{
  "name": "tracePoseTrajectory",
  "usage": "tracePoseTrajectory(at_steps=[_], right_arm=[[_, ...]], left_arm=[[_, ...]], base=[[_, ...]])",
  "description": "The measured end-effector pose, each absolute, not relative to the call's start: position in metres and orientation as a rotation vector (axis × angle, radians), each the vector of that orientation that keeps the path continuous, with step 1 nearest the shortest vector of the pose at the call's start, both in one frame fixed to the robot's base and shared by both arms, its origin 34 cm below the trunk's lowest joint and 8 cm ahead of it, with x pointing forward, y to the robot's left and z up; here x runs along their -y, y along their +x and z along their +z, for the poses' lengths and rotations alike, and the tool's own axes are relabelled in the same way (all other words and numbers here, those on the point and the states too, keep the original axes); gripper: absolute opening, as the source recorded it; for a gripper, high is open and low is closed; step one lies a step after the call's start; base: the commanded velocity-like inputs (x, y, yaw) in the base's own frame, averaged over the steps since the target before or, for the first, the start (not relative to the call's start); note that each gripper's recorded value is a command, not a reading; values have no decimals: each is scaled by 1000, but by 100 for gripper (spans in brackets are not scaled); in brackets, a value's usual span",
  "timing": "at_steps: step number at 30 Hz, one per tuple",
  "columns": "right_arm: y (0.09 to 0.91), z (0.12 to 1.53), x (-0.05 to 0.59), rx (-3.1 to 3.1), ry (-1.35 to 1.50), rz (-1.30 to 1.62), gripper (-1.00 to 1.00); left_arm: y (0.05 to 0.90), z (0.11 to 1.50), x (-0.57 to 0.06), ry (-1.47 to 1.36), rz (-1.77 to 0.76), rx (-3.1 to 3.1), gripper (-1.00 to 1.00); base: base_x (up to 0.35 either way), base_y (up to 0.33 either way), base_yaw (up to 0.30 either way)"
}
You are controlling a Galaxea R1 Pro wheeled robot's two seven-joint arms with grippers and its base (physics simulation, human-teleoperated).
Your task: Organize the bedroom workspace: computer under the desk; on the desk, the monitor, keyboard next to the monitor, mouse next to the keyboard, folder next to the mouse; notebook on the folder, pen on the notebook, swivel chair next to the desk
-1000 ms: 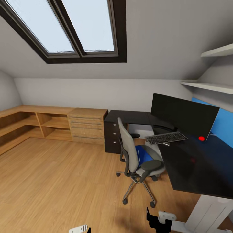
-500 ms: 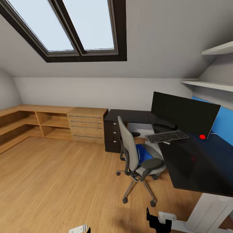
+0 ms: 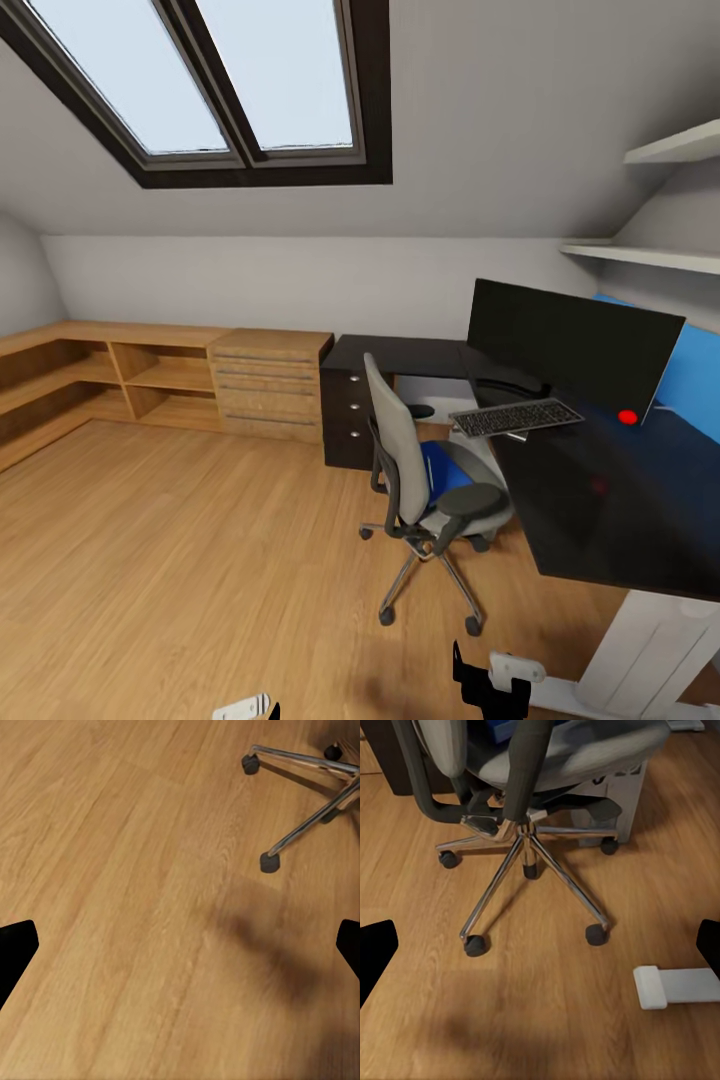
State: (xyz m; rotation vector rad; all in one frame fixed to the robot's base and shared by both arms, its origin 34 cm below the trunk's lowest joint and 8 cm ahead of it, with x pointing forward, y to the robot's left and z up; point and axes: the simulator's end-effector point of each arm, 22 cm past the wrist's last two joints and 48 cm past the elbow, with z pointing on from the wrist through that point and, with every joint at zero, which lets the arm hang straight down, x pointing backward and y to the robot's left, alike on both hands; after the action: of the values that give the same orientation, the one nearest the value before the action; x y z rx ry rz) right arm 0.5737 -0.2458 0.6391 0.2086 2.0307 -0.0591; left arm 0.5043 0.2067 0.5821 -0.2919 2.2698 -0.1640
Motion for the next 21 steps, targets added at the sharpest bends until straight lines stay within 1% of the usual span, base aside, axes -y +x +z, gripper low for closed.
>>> tracePoseTrajectory(at_steps=[21], right_arm=[[573,604,246,-2030,207,-59,100]], left_arm=[[503,547,-207,-292,-164,-2269,100]], base=[[0,0,0]])
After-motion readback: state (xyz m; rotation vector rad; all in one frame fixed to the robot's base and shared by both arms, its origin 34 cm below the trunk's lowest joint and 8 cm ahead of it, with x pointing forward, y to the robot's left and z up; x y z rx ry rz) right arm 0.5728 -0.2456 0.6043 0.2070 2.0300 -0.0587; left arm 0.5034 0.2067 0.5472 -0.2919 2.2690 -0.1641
